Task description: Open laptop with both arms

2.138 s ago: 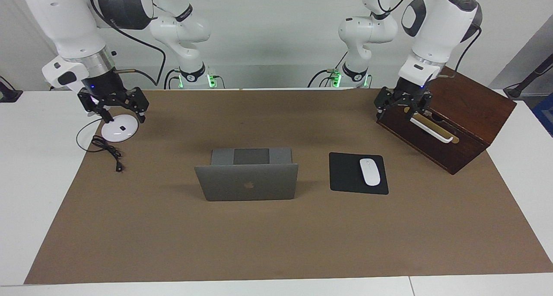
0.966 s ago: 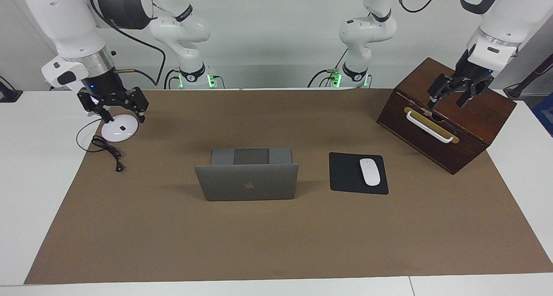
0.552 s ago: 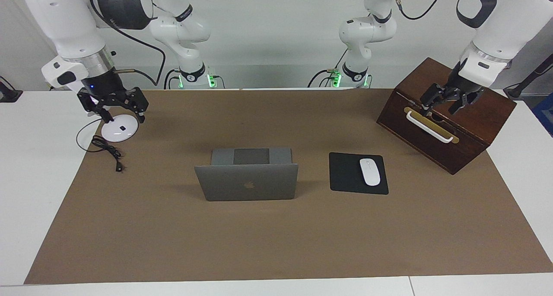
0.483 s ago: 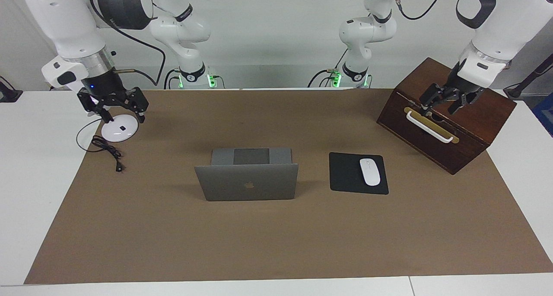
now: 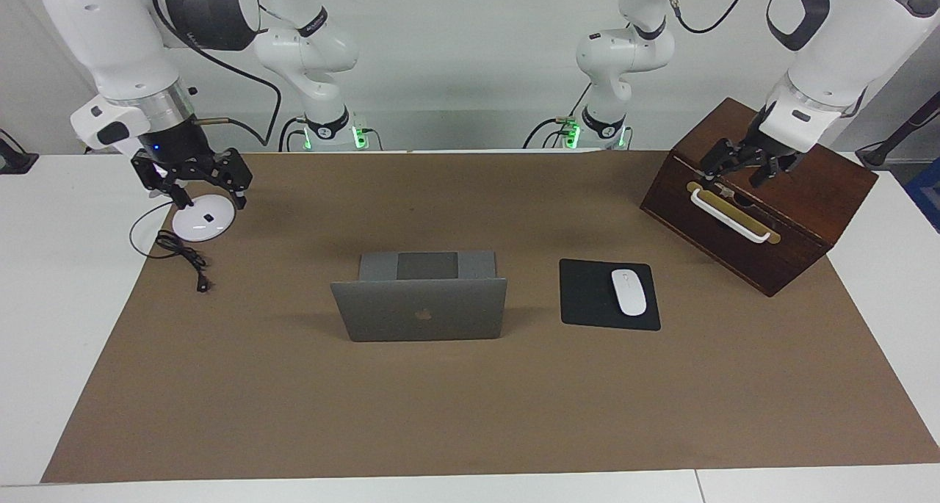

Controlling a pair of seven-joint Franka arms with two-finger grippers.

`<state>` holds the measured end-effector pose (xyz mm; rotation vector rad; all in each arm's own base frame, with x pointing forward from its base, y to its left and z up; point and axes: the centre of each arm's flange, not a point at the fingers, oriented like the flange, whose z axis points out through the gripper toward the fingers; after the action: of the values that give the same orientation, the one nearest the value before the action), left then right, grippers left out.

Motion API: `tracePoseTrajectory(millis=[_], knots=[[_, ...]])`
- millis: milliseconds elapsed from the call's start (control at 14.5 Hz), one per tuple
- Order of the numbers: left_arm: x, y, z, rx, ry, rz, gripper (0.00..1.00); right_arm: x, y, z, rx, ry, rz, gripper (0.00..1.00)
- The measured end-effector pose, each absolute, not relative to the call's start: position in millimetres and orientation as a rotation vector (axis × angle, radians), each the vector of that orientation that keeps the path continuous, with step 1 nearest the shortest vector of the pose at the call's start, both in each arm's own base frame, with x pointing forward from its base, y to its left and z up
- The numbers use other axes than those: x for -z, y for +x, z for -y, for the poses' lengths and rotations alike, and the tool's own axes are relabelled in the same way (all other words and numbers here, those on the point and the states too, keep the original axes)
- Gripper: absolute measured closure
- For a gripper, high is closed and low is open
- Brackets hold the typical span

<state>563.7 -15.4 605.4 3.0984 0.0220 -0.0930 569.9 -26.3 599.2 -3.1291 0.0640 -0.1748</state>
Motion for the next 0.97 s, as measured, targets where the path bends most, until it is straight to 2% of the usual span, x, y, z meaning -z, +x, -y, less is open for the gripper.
tracePoseTrajectory(millis=[966], knots=[[-605.5,563.7,11.0,0.091,3.113,0.025,0.00,-598.9,569.8,27.6,0.174,-3.129,-0.068,0.00]])
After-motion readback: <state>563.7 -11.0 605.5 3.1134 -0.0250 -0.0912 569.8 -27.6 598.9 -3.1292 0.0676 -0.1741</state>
